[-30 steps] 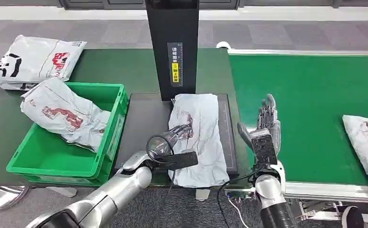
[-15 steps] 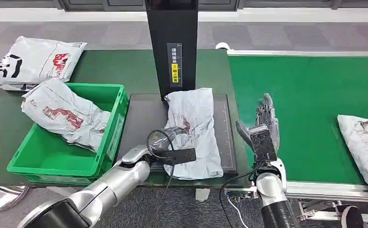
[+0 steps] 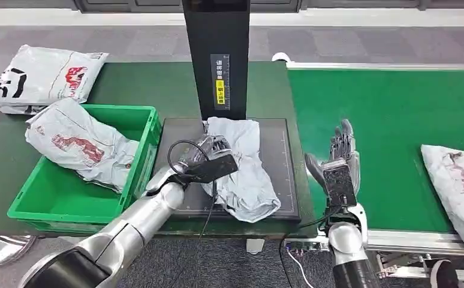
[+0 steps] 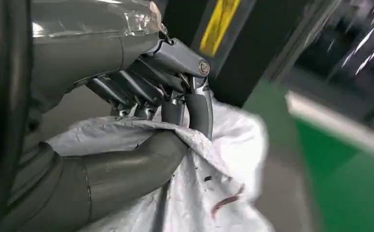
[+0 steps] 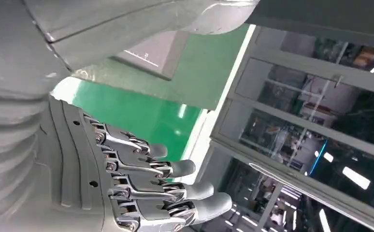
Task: Moved the parcel from conveyor to table for the left to box.
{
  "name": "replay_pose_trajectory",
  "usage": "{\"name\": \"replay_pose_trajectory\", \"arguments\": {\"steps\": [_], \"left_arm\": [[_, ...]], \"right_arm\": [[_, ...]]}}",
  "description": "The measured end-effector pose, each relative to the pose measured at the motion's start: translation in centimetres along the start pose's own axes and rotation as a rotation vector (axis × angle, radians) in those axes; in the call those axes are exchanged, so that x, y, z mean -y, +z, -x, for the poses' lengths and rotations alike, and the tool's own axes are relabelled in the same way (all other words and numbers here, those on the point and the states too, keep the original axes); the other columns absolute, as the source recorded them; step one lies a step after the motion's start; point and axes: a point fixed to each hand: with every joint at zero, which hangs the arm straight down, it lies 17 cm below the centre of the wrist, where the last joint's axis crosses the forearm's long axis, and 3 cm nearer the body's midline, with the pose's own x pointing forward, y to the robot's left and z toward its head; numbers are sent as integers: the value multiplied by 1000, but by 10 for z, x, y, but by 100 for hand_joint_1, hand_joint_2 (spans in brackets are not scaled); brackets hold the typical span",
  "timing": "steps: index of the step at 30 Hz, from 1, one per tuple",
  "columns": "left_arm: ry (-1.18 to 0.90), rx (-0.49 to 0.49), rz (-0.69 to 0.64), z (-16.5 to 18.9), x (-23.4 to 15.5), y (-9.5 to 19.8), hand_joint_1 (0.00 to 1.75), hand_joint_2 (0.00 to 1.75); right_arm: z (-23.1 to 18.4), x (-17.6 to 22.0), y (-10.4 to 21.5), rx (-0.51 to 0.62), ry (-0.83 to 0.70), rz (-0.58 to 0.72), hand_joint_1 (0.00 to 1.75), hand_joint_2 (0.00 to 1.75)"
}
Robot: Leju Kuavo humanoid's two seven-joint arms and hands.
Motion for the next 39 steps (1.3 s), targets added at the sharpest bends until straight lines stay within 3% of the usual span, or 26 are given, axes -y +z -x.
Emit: {"name": "replay_pose_trajectory", "arguments": {"steps": [4, 9, 13, 17, 21, 27, 32, 39], "left_arm": [[-145, 102, -258, -28, -67, -7, 175, 175], [-388, 154, -511, -54, -143, 2, 175, 175], [-459, 125, -591, -49, -179, 10, 175, 175], [-703, 64, -645, -29, -221, 30, 175, 175], [-873, -69, -747, 10, -289, 76, 175, 175], [-953, -251, -824, 53, -338, 129, 175, 175], [-1003, -612, -707, 145, -345, 173, 175, 175], [-1024, -710, -614, 189, -335, 200, 175, 175]], "right_arm": [[-5, 6, 0, 7, -1, 22, 0, 175], [-5, 16, -3, 4, -3, 51, 0, 175], [-5, 22, -4, 3, -7, 69, 0, 175], [-3, 31, -1, 11, -19, 98, 0, 175], [4, 38, 7, 9, -27, 115, 0, 175], [8, 41, 11, 1, -19, 116, 0, 175], [10, 41, 12, -9, -26, 118, 0, 175], [11, 41, 12, -11, -31, 114, 0, 175]]}}
